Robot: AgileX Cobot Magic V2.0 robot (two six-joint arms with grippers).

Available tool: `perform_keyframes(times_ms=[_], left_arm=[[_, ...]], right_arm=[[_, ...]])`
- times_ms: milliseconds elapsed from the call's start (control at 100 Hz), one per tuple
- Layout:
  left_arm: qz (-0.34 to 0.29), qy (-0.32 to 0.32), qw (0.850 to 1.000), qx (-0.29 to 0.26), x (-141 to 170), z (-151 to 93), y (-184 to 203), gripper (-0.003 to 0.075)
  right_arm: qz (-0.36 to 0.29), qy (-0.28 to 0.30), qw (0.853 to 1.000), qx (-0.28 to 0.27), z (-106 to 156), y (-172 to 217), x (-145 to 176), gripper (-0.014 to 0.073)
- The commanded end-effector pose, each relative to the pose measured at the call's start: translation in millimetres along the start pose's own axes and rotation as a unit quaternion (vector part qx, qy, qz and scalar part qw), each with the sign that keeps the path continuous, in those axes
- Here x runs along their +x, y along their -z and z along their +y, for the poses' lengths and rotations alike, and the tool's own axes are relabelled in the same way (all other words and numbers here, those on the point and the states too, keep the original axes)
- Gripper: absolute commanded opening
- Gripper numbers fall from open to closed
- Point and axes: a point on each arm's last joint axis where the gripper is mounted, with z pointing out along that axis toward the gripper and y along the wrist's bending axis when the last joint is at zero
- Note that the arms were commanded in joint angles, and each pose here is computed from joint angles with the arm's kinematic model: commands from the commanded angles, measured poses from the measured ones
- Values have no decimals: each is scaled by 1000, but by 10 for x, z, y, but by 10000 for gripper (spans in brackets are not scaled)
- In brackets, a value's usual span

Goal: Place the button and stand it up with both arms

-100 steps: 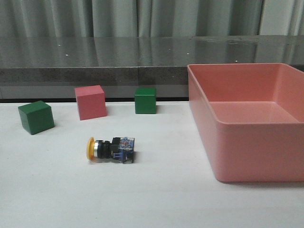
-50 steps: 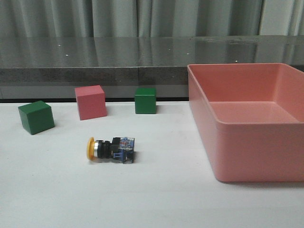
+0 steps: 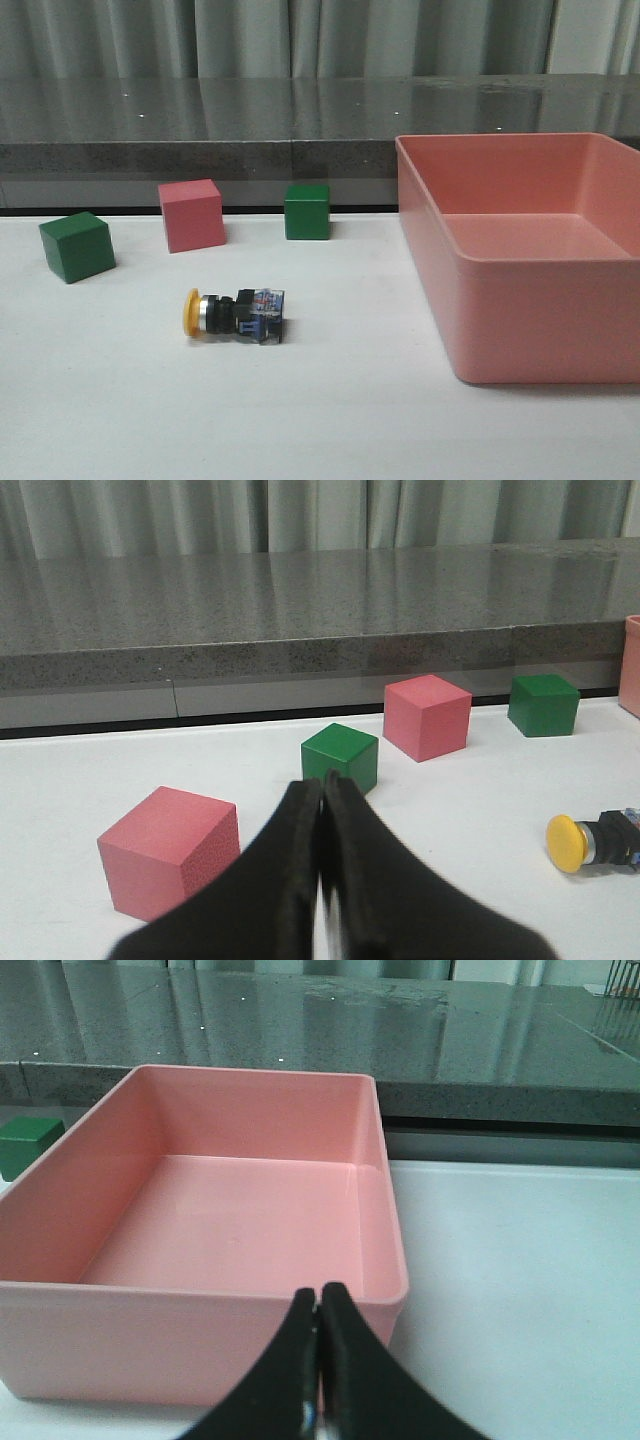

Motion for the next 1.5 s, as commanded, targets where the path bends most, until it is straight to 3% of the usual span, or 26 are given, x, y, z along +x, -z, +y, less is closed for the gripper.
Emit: perform_keyframes(times_ms=[0,1490], left_arm=[[-41,4,999,1,10,1,9,-19],[-50,4,999,1,-6,1,10,-19]], right_arm=[[-63,1,998,3,-5,52,-165,-57],[-63,2,998,-5,3,52,-165,-57]])
